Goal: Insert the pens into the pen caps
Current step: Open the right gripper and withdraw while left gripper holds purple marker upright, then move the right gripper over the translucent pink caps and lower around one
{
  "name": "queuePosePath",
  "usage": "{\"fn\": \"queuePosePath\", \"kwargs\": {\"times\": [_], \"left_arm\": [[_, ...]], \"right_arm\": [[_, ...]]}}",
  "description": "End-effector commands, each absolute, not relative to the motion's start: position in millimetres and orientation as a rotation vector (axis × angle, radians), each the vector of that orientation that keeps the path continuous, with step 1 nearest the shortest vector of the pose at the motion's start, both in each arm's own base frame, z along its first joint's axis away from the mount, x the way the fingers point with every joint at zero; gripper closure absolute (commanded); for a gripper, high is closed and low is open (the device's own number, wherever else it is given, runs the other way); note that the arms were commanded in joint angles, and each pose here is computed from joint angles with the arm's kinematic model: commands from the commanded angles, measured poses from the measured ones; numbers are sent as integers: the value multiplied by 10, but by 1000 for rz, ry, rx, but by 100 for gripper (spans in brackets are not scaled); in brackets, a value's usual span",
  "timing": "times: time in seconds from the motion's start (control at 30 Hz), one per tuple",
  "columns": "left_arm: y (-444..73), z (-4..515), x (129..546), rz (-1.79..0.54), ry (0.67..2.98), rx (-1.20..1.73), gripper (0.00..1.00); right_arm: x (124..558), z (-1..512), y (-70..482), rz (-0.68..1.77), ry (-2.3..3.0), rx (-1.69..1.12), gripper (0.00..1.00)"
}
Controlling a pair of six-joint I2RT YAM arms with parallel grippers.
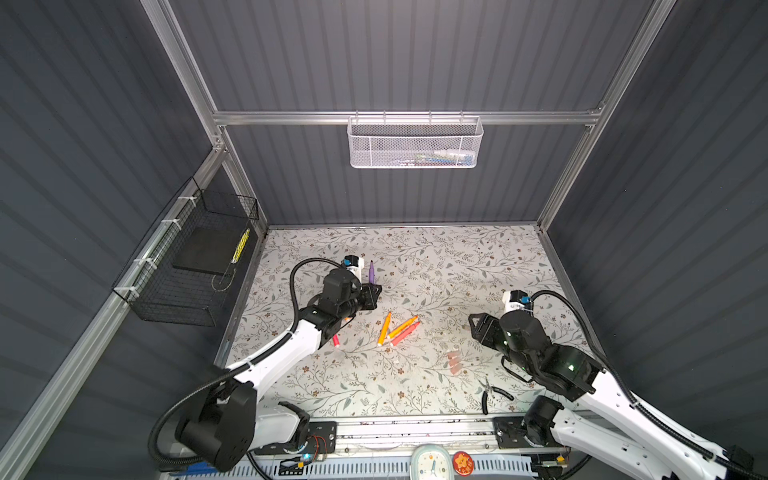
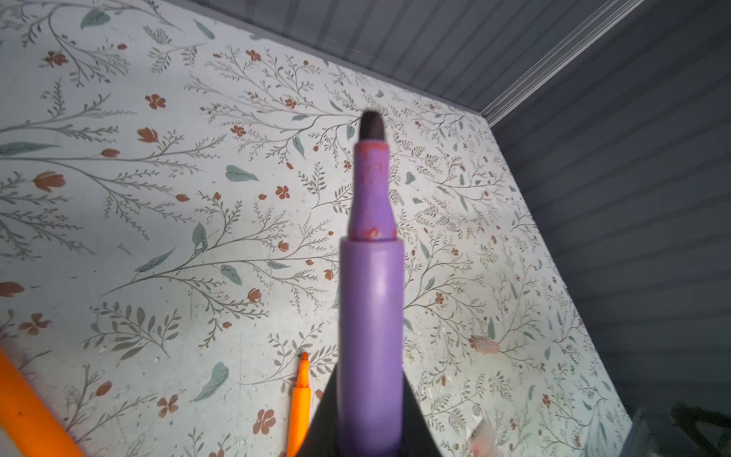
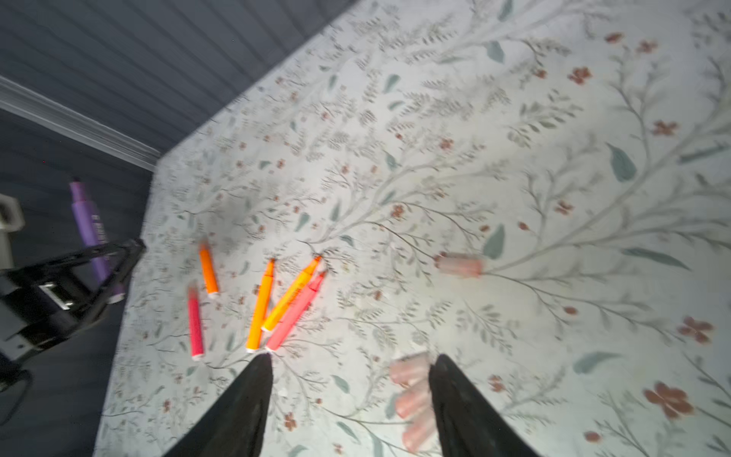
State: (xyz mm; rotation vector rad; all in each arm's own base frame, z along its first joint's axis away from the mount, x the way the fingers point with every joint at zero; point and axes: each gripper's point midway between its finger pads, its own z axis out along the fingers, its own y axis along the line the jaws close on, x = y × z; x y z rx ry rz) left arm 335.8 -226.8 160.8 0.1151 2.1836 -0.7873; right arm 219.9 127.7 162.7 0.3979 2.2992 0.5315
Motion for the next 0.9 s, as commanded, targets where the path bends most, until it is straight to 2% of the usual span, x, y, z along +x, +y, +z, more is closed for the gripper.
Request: {"fn": "queuePosePath", "kwargs": {"times": [0.0, 0.13, 0.27, 0.6, 0.87], "left_arm": [[-2300, 1502, 3434, -696, 2114, 200, 100], [-2348, 1437, 3359, -543, 2110, 334, 100], [-2534, 1541, 3202, -540, 2044, 477, 100], [-2617, 1479, 3159, -590, 2052, 498, 100], [-2627, 1467, 3169, -591, 2054, 498, 100]], "right_arm": [[2019, 1080, 1257, 504, 2511, 397, 36], [2135, 787, 1325, 567, 2551, 462, 38], [2290, 689, 1312, 539, 2547, 503, 37], [2471, 533, 1215, 509, 2540, 574, 37], [2732, 677, 998, 250, 2492, 450, 28]]}}
